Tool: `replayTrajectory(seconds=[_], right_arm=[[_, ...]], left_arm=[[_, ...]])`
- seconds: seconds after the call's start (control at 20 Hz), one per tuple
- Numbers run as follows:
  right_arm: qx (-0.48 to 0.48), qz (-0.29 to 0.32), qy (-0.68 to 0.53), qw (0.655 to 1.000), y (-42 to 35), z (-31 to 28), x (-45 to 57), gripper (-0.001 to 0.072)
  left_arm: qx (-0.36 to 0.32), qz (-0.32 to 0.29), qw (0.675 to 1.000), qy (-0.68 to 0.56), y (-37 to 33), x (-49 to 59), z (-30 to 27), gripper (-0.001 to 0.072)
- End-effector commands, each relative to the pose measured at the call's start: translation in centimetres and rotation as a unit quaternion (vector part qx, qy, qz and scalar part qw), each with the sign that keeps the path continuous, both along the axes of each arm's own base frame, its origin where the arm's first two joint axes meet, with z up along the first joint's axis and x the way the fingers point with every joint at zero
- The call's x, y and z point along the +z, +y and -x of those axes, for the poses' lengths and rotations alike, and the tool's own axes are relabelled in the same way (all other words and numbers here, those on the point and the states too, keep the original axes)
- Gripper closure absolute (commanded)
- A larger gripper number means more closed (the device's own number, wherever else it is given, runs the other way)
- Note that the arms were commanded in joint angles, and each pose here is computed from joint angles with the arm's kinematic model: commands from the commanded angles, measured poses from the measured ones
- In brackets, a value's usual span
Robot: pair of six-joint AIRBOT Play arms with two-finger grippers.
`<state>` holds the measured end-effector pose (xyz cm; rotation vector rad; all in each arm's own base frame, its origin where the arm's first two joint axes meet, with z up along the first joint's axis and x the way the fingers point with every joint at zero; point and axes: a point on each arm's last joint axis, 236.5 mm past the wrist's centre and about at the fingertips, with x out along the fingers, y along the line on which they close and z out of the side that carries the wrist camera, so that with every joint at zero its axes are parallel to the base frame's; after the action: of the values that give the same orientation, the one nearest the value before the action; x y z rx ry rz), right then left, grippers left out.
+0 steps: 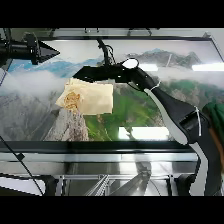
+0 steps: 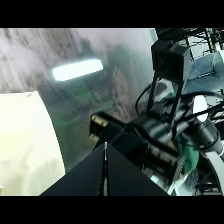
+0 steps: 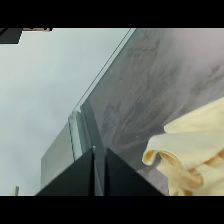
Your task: Fold the shirts.
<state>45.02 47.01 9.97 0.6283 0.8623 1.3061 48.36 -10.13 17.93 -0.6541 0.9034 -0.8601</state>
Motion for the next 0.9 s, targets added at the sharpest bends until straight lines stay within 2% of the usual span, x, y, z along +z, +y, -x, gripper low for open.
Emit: replayTrajectory(seconds=[0.0, 0.1, 0.2, 0.25, 0.3, 0.35, 0.6, 0.75, 0.85], right_arm=[[0.011, 0.108, 0.06, 0.992, -5.9, -0.5, -4.1, 0.0691], [-0.003, 0.225, 0.104, 0.969, -11.4, -1.0, -9.0, 0.0692], [-0.028, 0.294, 0.133, 0.946, -14.7, -1.4, -12.0, 0.0678], [-0.038, 0.305, 0.148, 0.94, -15.2, -1.5, -12.8, 0.0486], [-0.045, 0.304, 0.156, 0.939, -15.1, -1.7, -13.4, 0.0192], [-0.054, 0.303, 0.164, 0.937, -14.9, -2.0, -14.1, 0.011], [-0.09, 0.295, 0.199, 0.93, -14.4, -3.6, -18.5, 0.011], [-0.065, 0.232, 0.249, 0.938, -11.5, -2.4, -19.0, 0.0111], [-0.039, 0.164, 0.264, 0.95, -8.4, -1.6, -17.8, 0.0113]], left_arm=[[-0.019, -0.003, 1.0, 0.011, 0.7, -0.3, 1.2, 0.0702], [-0.034, -0.004, 0.999, 0.017, 0.5, -0.4, 1.9, 0.0702], [-0.041, -0.006, 0.999, 0.013, 0.4, -0.4, 2.2, 0.0702], [-0.044, -0.006, 0.999, 0.013, 0.2, -0.4, 2.2, 0.0699], [-0.043, -0.006, 0.999, 0.012, 0.2, -0.4, 2.2, 0.0698], [-0.042, -0.006, 0.999, 0.012, 0.2, -0.4, 2.1, 0.0697], [-0.041, -0.006, 0.999, 0.011, 0.2, -0.4, 2.1, 0.0697], [-0.043, -0.008, 0.999, 0.005, 0.2, -0.4, 2.0, 0.0696], [-0.044, -0.009, 0.999, 0.003, 0.2, -0.4, 2.0, 0.0697]])
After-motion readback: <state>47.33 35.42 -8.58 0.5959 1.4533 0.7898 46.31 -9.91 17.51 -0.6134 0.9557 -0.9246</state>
